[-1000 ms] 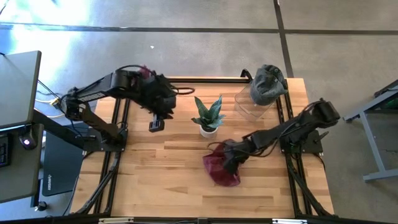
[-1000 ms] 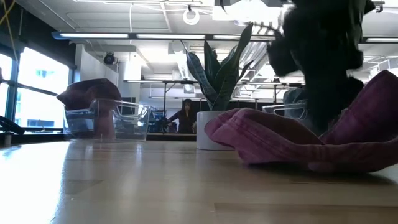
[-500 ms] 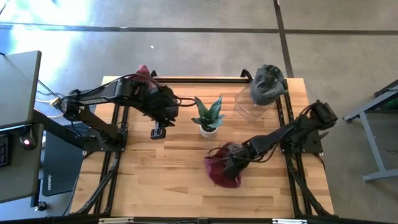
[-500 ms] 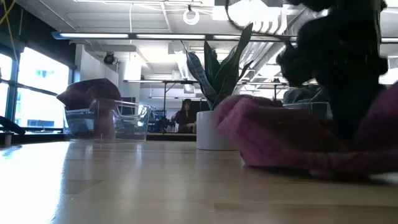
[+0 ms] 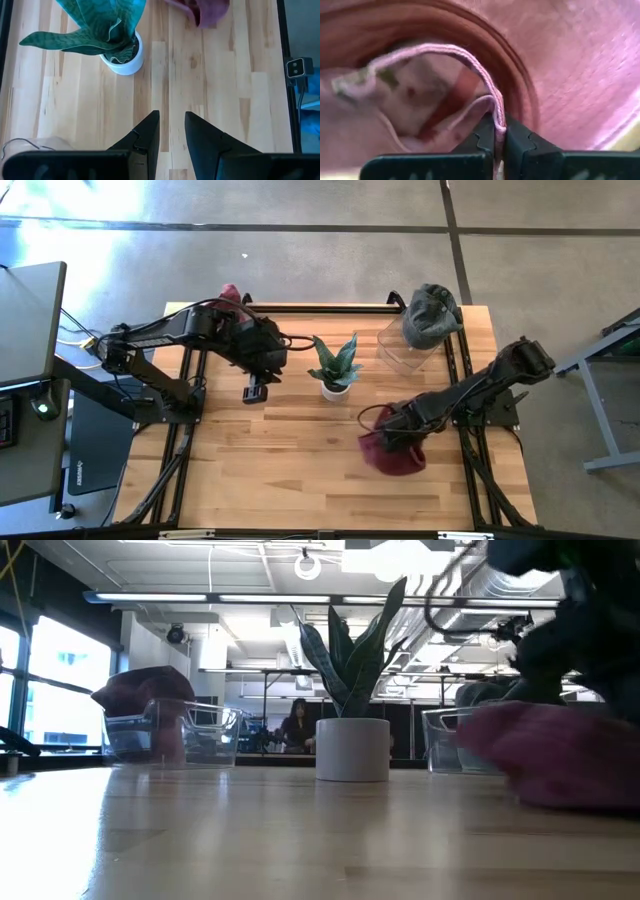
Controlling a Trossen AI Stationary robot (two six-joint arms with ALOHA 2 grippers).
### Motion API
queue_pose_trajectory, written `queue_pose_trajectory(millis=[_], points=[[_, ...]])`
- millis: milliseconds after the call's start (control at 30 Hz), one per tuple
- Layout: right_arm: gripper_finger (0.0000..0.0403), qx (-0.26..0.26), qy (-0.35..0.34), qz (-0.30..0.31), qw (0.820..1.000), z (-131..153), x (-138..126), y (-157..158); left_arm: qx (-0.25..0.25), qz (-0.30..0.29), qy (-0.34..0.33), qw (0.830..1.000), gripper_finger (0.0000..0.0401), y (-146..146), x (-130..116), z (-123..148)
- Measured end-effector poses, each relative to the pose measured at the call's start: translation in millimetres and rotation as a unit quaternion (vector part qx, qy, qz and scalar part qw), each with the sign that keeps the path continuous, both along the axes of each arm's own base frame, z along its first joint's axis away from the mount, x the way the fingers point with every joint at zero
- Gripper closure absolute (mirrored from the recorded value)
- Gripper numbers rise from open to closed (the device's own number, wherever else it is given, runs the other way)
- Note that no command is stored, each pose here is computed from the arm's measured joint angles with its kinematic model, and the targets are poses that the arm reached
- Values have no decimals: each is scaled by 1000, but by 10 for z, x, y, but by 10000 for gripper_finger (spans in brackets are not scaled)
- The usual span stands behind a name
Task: Pick & Place hat
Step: Put the red cap into the left transparent bin
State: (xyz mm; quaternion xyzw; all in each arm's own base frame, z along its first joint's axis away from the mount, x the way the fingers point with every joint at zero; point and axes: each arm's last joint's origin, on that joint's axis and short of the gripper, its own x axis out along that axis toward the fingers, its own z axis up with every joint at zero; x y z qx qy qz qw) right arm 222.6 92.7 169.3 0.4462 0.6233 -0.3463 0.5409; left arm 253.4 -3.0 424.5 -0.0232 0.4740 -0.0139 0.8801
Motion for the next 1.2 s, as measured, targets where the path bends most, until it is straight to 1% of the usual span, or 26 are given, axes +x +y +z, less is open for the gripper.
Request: queue_pose_trajectory(millis=[100,167,233,367,433,500,600,667,733,833,900,967,1067,1100,1133,1200], points=[[393,-1,21,-29,999,-54,-51,-14,-4,7,1,1000,314,0,4,-3],[376,-1,35,-32,999,-56,-75,-21,-6,10,1,1000,314,0,3,-3],[344,5,45,-19,999,-48,-97,-26,-6,10,2,1000,314,0,3,-3],[259,23,63,5,998,61,-202,-64,-7,10,2,1000,314,0,3,-3],[220,30,50,12,998,163,-261,-85,-7,10,2,1000,314,0,3,-3],[192,38,20,7,999,276,-304,-103,-9,8,2,1000,314,-2,3,-3],[177,52,-41,-9,998,431,-332,-118,-10,8,2,1000,314,-2,3,-3],[180,60,-99,-4,993,518,-310,-103,-10,7,2,1000,314,-2,2,-3],[193,74,-156,18,985,577,-254,-64,-10,7,2,1000,314,-2,2,-2],[231,101,-236,79,963,621,-120,42,-9,7,2,1000,314,-2,2,-2],[267,108,-260,107,954,586,-30,110,-8,5,1,1000,314,-2,3,-2],[311,105,-250,120,955,479,43,157,-5,3,1,1000,314,-1,3,-2],[379,95,-211,142,962,246,146,189,0,-2,-1,1000,314,-1,6,0],[391,88,-194,144,966,159,175,189,0,-1,-3,1000,314,0,9,2],[394,78,-172,138,972,69,195,182,1,-1,-4,1000,314,0,10,3],[384,52,-112,96,988,-109,205,144,2,-4,-6,1000,314,0,13,5]])
